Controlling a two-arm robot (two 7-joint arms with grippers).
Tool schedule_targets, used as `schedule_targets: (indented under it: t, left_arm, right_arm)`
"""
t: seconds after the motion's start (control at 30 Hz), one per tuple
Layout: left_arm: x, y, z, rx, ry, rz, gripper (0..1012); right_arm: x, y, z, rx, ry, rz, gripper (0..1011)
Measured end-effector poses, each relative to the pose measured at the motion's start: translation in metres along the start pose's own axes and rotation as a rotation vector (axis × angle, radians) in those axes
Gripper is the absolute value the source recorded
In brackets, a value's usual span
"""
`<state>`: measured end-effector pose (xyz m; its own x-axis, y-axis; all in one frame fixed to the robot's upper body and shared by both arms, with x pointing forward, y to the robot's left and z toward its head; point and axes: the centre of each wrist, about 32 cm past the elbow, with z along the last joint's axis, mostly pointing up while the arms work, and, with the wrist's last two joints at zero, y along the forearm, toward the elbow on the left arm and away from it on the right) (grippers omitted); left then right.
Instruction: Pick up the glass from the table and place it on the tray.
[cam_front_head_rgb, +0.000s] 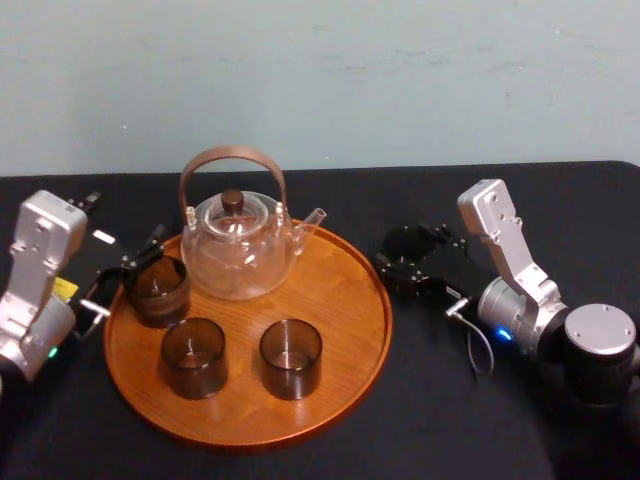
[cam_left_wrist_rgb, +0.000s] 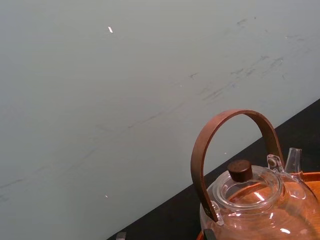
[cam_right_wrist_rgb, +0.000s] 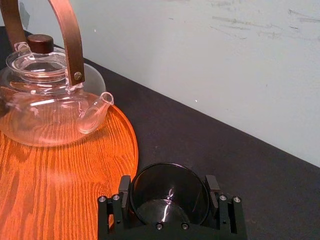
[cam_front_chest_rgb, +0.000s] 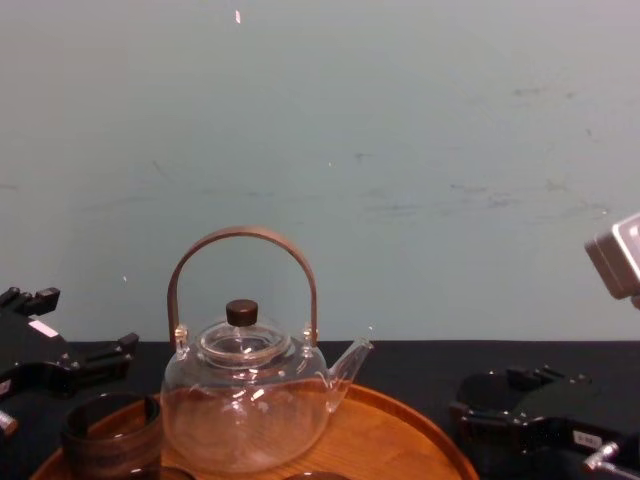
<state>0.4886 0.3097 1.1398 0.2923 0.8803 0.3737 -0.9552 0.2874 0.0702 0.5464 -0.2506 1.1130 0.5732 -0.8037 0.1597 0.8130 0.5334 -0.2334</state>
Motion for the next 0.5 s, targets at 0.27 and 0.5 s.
schedule_targets:
  t: [0.27, 0.5]
  left_arm:
    - [0.0000, 0.0000, 0.0000, 0.000, 0.000, 0.000, 1001]
    - [0.0000, 0.0000, 0.0000, 0.000, 0.000, 0.000, 1001]
  right_arm:
    - [0.0000, 0.0000, 0.0000, 0.000, 0.000, 0.000, 918]
    - [0.0000, 0.0000, 0.0000, 0.000, 0.000, 0.000, 918]
